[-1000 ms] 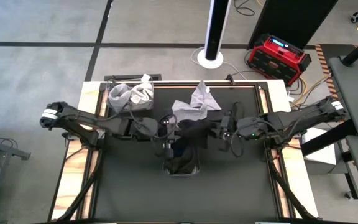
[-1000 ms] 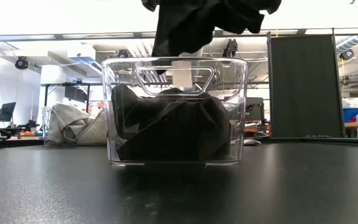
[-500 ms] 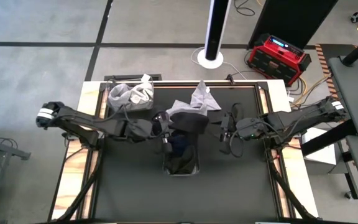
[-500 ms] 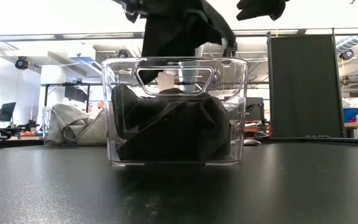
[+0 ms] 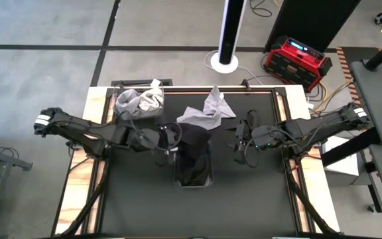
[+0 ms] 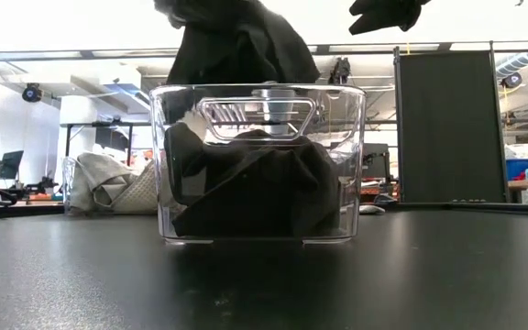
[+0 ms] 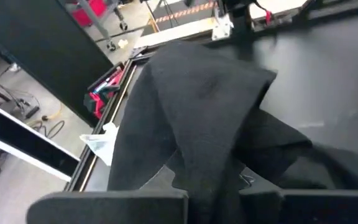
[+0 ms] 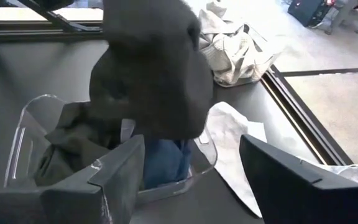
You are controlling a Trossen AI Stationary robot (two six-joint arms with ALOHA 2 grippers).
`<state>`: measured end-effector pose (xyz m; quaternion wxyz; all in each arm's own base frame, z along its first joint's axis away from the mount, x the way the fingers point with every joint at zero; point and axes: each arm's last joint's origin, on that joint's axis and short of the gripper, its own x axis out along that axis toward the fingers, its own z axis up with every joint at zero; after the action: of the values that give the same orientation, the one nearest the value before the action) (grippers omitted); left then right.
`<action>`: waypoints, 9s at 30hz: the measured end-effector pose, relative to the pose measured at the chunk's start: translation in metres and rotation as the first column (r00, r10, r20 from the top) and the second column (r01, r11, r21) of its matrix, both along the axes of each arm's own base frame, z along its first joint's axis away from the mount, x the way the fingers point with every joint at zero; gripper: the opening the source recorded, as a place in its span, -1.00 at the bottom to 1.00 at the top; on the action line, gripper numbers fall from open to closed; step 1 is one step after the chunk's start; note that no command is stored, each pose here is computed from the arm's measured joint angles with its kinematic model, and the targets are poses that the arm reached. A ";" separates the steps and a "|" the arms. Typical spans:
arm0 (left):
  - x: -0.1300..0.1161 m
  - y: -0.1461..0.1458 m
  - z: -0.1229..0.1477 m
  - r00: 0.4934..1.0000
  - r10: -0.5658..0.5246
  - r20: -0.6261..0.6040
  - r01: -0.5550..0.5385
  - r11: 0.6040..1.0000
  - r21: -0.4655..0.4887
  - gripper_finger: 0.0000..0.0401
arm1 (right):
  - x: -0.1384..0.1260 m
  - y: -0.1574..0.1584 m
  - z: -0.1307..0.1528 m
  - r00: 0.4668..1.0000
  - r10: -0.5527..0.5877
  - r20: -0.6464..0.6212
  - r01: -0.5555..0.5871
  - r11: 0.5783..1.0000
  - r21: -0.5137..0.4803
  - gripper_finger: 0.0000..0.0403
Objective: Sort towels by color in basket
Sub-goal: Put the black towel into the bottom transparent bin
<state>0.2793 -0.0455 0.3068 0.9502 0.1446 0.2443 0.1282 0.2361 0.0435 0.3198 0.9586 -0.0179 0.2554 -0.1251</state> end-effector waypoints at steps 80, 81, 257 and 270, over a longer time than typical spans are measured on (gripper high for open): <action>0.124 0.018 -0.077 0.708 0.016 -0.706 -0.013 1.000 0.011 -0.52 | 0.026 -0.006 -0.063 0.996 -0.058 0.075 0.058 0.998 0.001 -0.94; 0.124 0.017 -0.073 0.713 0.014 -0.701 -0.010 1.000 0.010 -0.44 | 0.026 -0.006 -0.063 0.996 -0.057 0.074 0.057 0.998 0.001 -0.94; 0.081 0.018 -0.107 0.844 -0.122 -0.522 0.010 0.977 -0.212 -0.08 | 0.026 -0.006 -0.070 0.996 -0.061 0.064 0.061 0.998 0.009 -0.94; 0.070 0.017 -0.061 0.911 -0.165 -0.379 0.102 0.978 -0.181 -0.07 | 0.026 -0.006 -0.070 0.996 -0.061 0.059 0.061 0.998 0.001 -0.94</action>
<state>0.3489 -0.0287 0.2463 0.8971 0.1082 0.4282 0.0115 0.2625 0.0370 0.2499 0.9615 -0.0069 0.2272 -0.1548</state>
